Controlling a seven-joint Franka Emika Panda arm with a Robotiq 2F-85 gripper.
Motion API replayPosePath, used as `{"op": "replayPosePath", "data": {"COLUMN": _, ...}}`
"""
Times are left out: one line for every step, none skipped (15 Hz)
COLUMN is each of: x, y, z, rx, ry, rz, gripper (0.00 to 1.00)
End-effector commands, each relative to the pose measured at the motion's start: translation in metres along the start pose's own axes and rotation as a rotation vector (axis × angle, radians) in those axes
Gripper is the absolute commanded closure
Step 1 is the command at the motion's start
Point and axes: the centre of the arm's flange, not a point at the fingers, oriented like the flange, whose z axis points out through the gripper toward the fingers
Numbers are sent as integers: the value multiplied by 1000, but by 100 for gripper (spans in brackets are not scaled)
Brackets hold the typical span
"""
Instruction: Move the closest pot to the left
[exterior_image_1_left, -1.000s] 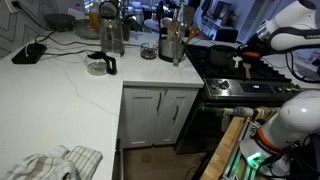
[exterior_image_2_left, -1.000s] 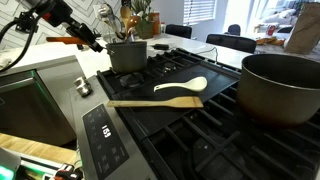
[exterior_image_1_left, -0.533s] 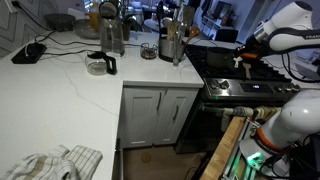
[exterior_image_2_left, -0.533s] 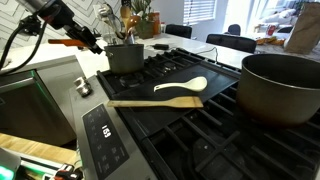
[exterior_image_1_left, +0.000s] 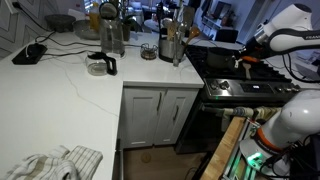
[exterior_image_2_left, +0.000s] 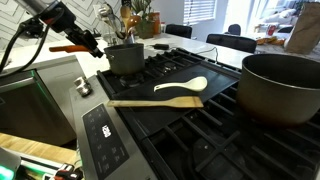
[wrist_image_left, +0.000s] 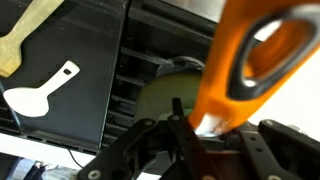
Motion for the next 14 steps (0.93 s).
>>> {"op": "replayPosePath", "data": {"x": -20, "y": 6, "z": 11, "rx": -7, "ry": -66, "rz": -31, "gripper": 92}}
{"op": "replayPosePath", "data": {"x": -21, "y": 7, "z": 13, "rx": -11, "ry": -86, "rz": -31, "gripper": 83}}
{"op": "replayPosePath", "data": {"x": -23, "y": 8, "z": 15, "rx": -12, "ry": -97, "rz": -31, "gripper": 74}}
{"op": "replayPosePath", "data": {"x": -23, "y": 9, "z": 16, "rx": -11, "ry": -106, "rz": -29, "gripper": 60}}
{"op": "replayPosePath", "data": {"x": -23, "y": 10, "z": 16, "rx": -13, "ry": -112, "rz": -30, "gripper": 45}}
{"op": "replayPosePath", "data": {"x": -23, "y": 11, "z": 16, "rx": -13, "ry": -116, "rz": -30, "gripper": 35}}
{"op": "replayPosePath", "data": {"x": -23, "y": 12, "z": 15, "rx": -14, "ry": -118, "rz": -30, "gripper": 28}}
{"op": "replayPosePath", "data": {"x": -23, "y": 13, "z": 14, "rx": -13, "ry": -117, "rz": -29, "gripper": 20}}
{"op": "replayPosePath", "data": {"x": -23, "y": 13, "z": 13, "rx": -14, "ry": -114, "rz": -29, "gripper": 13}}
{"op": "replayPosePath", "data": {"x": -22, "y": 13, "z": 10, "rx": -7, "ry": -109, "rz": -29, "gripper": 5}}
{"op": "replayPosePath", "data": {"x": -22, "y": 12, "z": 4, "rx": 8, "ry": -106, "rz": -40, "gripper": 0}}
{"op": "replayPosePath", "data": {"x": -23, "y": 10, "z": -4, "rx": 28, "ry": -104, "rz": -52, "gripper": 0}}
{"op": "replayPosePath", "data": {"x": -24, "y": 6, "z": -17, "rx": 56, "ry": -98, "rz": -74, "gripper": 0}}
{"op": "replayPosePath", "data": {"x": -26, "y": 4, "z": -27, "rx": 72, "ry": -101, "rz": -91, "gripper": 0}}
